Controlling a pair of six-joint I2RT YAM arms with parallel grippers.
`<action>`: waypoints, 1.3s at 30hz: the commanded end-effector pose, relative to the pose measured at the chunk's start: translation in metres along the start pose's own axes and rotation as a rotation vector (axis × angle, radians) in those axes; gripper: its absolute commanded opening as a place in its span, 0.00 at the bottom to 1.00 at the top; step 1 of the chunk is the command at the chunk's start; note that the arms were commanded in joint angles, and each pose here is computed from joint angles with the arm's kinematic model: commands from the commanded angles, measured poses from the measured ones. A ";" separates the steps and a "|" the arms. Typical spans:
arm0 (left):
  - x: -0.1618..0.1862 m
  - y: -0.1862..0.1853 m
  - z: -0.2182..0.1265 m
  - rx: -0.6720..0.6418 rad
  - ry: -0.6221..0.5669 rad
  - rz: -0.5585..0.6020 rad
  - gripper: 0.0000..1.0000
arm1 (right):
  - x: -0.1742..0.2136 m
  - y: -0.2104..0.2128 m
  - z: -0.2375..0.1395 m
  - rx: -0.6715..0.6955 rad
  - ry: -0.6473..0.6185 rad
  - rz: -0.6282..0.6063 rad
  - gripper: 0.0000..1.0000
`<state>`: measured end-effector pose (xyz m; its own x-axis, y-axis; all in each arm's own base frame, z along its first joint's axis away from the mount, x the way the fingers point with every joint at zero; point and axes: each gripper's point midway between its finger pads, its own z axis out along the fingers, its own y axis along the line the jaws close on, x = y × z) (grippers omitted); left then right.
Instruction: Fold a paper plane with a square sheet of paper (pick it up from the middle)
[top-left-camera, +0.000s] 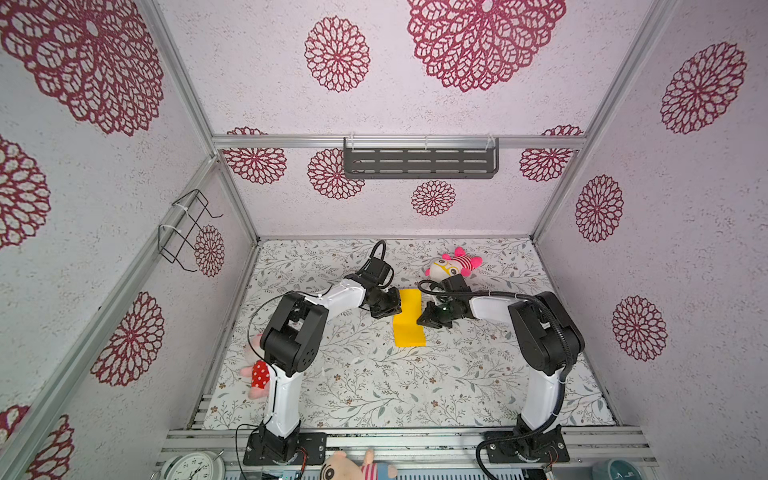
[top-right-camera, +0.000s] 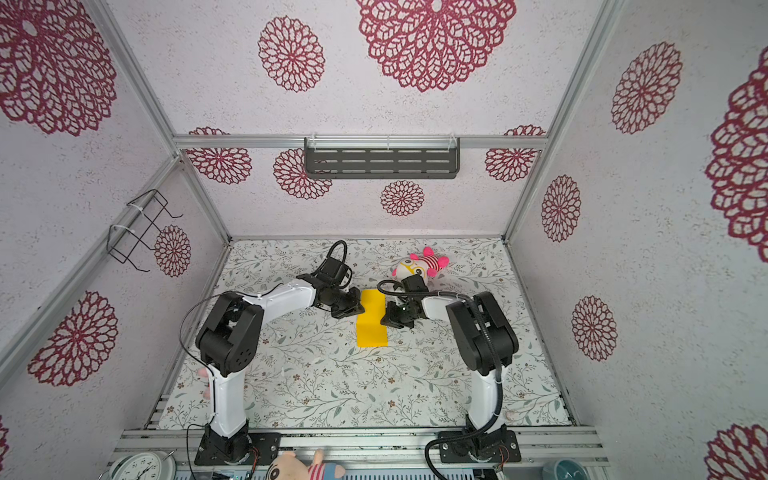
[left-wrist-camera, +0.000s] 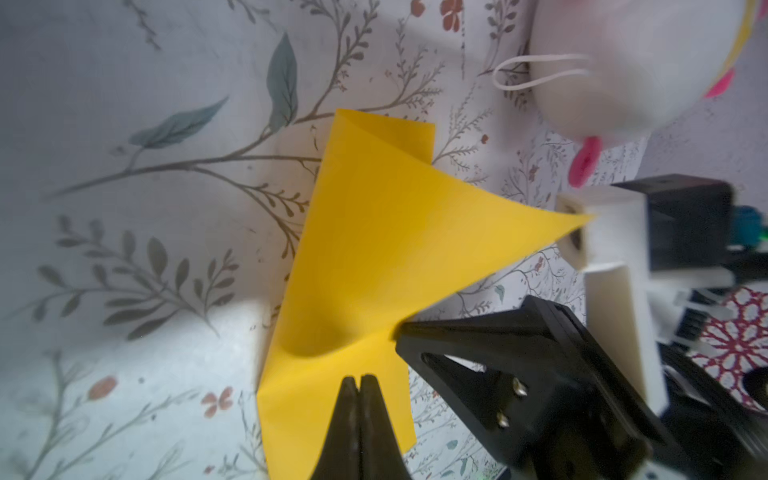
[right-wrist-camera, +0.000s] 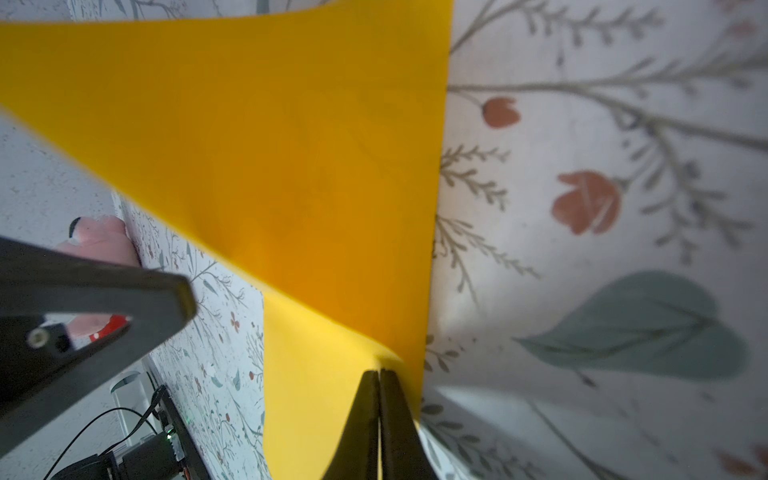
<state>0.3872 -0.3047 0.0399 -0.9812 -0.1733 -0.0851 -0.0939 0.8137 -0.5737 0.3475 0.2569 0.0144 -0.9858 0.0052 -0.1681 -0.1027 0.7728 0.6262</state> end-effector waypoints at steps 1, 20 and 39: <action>-0.002 -0.001 0.006 0.012 0.028 0.020 0.00 | 0.057 -0.090 0.023 0.334 0.142 0.096 0.10; 0.009 0.037 0.030 -0.114 0.092 -0.018 0.00 | 0.035 -0.063 0.014 0.261 0.085 0.060 0.10; 0.017 0.055 0.035 -0.184 0.116 -0.031 0.00 | -0.059 0.021 -0.009 0.014 -0.145 -0.012 0.14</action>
<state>0.3851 -0.3005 0.0092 -0.9906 -0.1332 -0.0311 -0.0987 0.8532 -0.5121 0.3902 0.2658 0.0441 -0.9599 0.0565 -0.2745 -0.1288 0.7809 0.6112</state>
